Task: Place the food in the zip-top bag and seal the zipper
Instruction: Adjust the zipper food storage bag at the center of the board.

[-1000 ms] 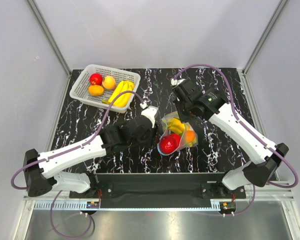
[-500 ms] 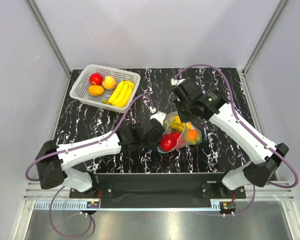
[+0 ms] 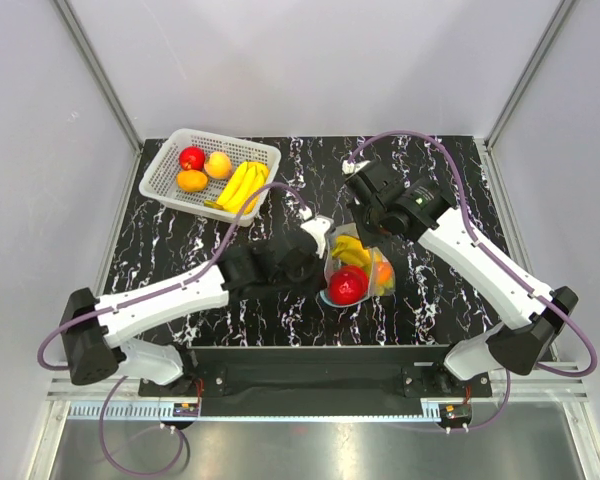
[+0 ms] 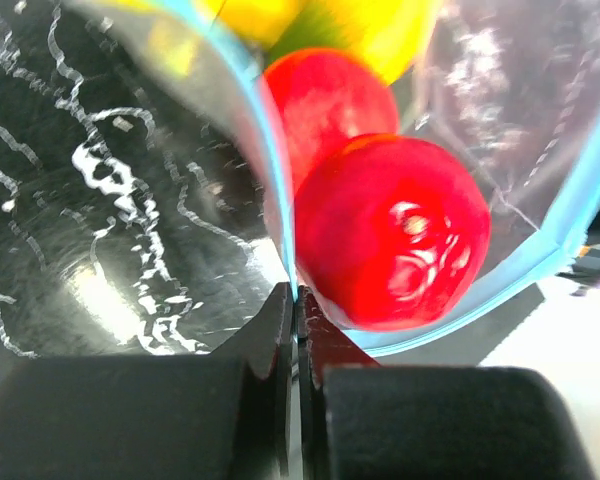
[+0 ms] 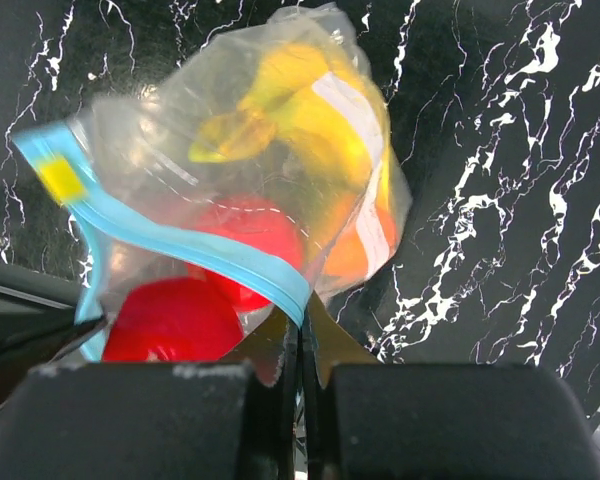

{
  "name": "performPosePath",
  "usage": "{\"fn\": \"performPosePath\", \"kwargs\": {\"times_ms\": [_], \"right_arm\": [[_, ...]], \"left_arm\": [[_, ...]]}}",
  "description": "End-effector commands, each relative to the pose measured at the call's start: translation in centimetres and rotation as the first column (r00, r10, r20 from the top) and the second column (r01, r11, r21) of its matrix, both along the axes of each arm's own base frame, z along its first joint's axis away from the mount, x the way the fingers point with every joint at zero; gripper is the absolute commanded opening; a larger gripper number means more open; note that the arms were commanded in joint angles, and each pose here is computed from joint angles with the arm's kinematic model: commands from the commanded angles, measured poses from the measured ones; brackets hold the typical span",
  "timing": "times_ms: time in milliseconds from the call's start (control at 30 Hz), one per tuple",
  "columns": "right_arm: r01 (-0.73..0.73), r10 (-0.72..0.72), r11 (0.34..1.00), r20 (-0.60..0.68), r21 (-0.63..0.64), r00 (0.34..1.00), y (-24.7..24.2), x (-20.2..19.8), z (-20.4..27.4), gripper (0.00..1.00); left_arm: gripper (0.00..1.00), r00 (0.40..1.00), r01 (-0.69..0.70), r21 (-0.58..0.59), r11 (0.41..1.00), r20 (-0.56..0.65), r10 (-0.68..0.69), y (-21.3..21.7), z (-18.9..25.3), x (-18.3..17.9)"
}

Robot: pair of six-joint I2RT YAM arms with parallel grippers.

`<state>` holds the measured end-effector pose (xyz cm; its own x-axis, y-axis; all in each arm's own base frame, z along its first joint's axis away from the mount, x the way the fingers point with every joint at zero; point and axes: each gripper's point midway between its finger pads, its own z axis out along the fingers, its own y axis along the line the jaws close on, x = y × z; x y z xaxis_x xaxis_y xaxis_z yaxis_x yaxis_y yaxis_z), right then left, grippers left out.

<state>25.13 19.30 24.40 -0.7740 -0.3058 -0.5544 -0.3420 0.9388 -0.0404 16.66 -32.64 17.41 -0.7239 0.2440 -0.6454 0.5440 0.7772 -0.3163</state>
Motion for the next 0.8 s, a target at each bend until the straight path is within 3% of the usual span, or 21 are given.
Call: {"fn": "performPosePath", "kwargs": {"times_ms": [0,200,400,633,767], "right_arm": [[-0.002,0.002,1.000,0.023,0.014,1.000,-0.5,-0.3,0.8,0.00],[-0.017,0.017,1.000,-0.036,0.002,0.999,-0.8,-1.4,0.7,0.00],[0.032,-0.033,0.996,-0.010,-0.079,0.999,-2.7,-1.2,1.6,0.00],[0.093,-0.093,0.985,0.010,-0.148,0.996,-4.3,-0.9,1.6,0.00],[0.107,-0.103,0.984,0.036,-0.146,0.994,-3.8,0.0,1.4,0.00]], "left_arm": [[0.00,0.996,0.082,-0.239,0.967,0.054,-0.071,-1.7,7.8,0.7],[0.00,0.991,0.129,-0.408,0.904,0.080,-0.106,-1.1,13.7,1.4],[0.00,0.992,0.128,-0.447,0.885,0.045,-0.120,-0.4,13.2,1.5],[0.00,0.996,0.071,-0.407,0.910,-0.017,-0.086,2.1,9.3,1.3],[0.00,1.000,0.016,-0.289,0.957,-0.020,-0.023,4.0,7.6,2.0]]}}
